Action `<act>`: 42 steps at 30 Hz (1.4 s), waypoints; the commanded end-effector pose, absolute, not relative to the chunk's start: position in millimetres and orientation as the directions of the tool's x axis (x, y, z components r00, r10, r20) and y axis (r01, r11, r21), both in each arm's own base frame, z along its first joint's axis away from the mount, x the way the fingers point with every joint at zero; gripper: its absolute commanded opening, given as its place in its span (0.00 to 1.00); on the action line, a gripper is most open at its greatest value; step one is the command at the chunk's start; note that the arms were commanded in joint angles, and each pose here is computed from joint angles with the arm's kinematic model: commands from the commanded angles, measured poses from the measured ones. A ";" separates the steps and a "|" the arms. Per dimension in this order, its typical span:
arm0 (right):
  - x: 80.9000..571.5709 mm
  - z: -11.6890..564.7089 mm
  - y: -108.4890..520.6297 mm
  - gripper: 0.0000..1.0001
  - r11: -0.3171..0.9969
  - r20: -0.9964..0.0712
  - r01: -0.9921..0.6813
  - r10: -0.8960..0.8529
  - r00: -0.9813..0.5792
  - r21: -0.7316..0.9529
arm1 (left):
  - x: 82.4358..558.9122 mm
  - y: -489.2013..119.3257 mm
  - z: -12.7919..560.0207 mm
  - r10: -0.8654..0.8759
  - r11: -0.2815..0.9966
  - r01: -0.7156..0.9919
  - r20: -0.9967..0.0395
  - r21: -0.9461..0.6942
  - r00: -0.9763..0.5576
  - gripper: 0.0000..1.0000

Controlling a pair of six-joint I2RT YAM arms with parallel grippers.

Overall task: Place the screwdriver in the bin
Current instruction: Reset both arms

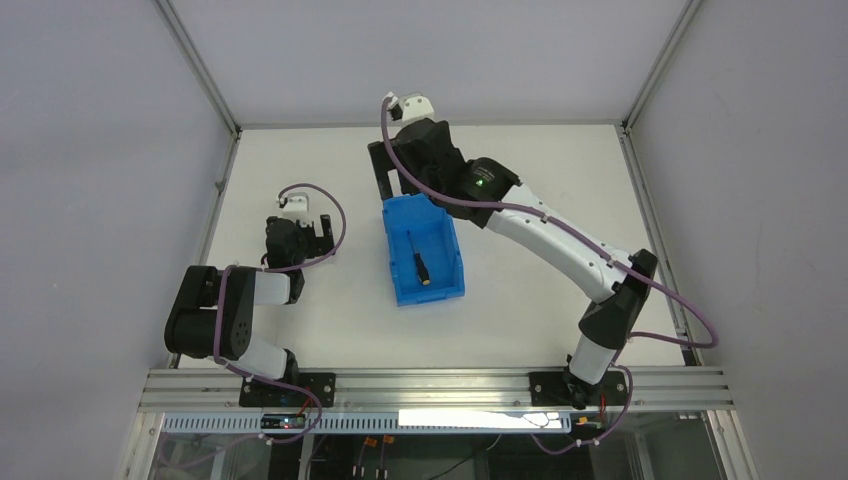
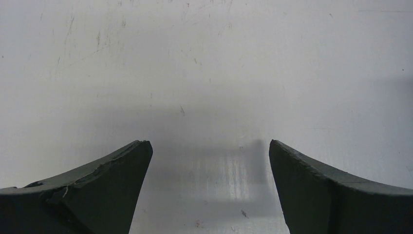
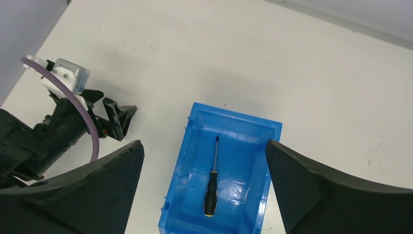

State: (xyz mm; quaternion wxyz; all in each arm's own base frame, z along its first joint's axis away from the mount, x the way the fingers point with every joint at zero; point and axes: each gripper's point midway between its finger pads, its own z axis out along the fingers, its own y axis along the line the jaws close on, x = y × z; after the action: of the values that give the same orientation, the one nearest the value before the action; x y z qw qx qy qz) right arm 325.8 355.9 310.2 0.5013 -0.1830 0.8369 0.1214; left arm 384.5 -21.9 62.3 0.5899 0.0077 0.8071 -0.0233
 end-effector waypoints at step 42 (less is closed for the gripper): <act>389.3 355.9 39.2 0.99 0.999 -0.887 0.001 0.031 -0.460 0.035 | 393.6 -17.9 78.7 -0.029 0.999 0.027 -0.967 -0.037 -0.252 1.00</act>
State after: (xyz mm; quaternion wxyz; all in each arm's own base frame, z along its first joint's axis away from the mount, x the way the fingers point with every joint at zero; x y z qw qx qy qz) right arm 399.4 60.8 342.6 0.5054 0.0037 0.8628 0.0062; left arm 384.6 -21.9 62.4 0.5900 0.0077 0.8070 -0.0233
